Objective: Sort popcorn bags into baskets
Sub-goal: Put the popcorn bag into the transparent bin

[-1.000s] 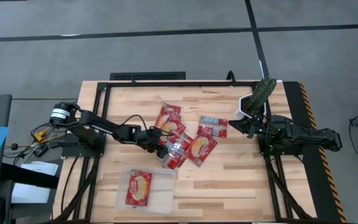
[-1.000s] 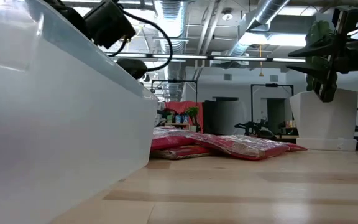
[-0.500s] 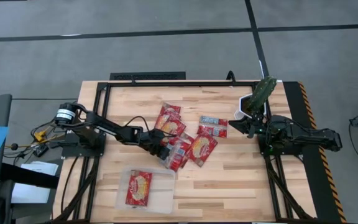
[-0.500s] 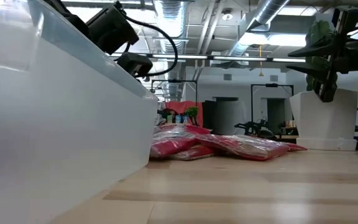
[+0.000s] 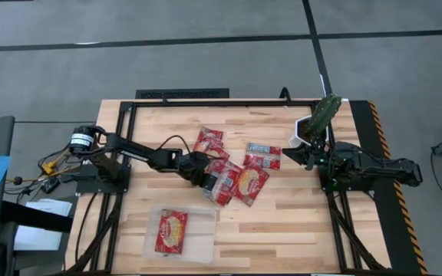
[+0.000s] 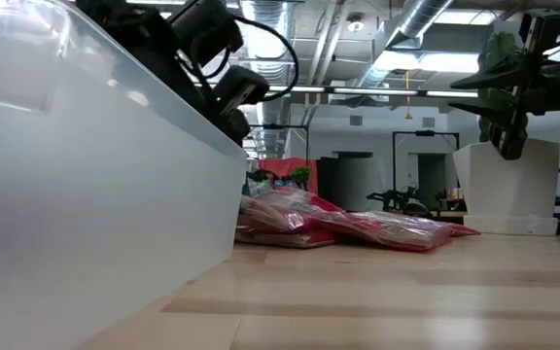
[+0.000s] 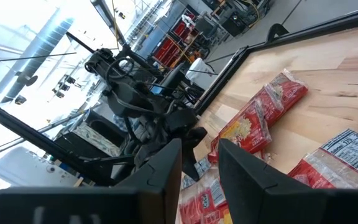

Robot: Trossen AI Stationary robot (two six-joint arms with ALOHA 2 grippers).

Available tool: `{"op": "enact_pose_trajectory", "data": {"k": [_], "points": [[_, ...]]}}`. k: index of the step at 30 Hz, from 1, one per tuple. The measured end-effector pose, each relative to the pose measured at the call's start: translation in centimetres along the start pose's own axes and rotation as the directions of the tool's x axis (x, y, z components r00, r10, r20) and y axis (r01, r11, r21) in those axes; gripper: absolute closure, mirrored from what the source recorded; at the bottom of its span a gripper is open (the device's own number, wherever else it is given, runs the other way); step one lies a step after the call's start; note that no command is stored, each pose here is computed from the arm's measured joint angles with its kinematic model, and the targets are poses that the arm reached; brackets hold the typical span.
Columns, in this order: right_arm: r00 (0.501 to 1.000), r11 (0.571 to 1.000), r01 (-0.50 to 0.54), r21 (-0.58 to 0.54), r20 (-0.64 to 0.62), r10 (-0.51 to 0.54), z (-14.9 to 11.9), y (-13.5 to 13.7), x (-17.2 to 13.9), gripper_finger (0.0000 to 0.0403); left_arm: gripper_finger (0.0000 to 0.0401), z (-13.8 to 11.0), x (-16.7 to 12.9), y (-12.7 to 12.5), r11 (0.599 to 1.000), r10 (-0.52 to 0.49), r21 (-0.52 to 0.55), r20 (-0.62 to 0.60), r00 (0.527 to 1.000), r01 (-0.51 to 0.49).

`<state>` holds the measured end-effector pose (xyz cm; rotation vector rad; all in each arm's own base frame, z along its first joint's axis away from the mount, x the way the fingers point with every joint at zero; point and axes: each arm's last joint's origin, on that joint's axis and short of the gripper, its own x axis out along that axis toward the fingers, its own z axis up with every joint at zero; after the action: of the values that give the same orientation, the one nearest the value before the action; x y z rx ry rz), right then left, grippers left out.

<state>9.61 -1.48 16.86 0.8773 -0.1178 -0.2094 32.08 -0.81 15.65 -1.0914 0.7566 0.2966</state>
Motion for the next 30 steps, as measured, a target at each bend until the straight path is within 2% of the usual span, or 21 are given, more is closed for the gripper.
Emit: {"op": "enact_pose_trajectory", "data": {"k": [9,14,17,21,30], "points": [[1.0,1.0,0.0,-0.022,-0.001,0.0,0.0,0.0,0.0,0.0272,0.04,1.6,-4.0,-3.0,1.0,0.014,0.02,0.049,0.999,-0.015],[1.0,1.0,-0.001,-0.025,-0.001,0.001,0.0,0.0,0.0,0.0275,0.0401,1.3,-7.3,-5.0,0.999,-0.048,-0.016,0.113,0.992,0.05],[1.0,1.0,-0.001,-0.026,-0.001,0.001,0.0,0.0,0.0,0.0274,0.0401,-0.5,-9.0,-6.1,0.996,-0.071,-0.047,0.115,0.991,0.077],[1.0,1.0,-0.001,-0.026,-0.001,0.001,0.0,0.0,0.0,0.0273,0.0401,-4.1,-10.7,-7.1,0.993,-0.046,-0.107,0.109,0.993,0.058],[1.0,1.0,-0.001,-0.028,-0.001,0.001,0.0,0.0,0.0,0.0273,0.0401,-12.1,-12.0,-8.8,0.964,-0.088,-0.24,0.119,0.989,0.115]]}}
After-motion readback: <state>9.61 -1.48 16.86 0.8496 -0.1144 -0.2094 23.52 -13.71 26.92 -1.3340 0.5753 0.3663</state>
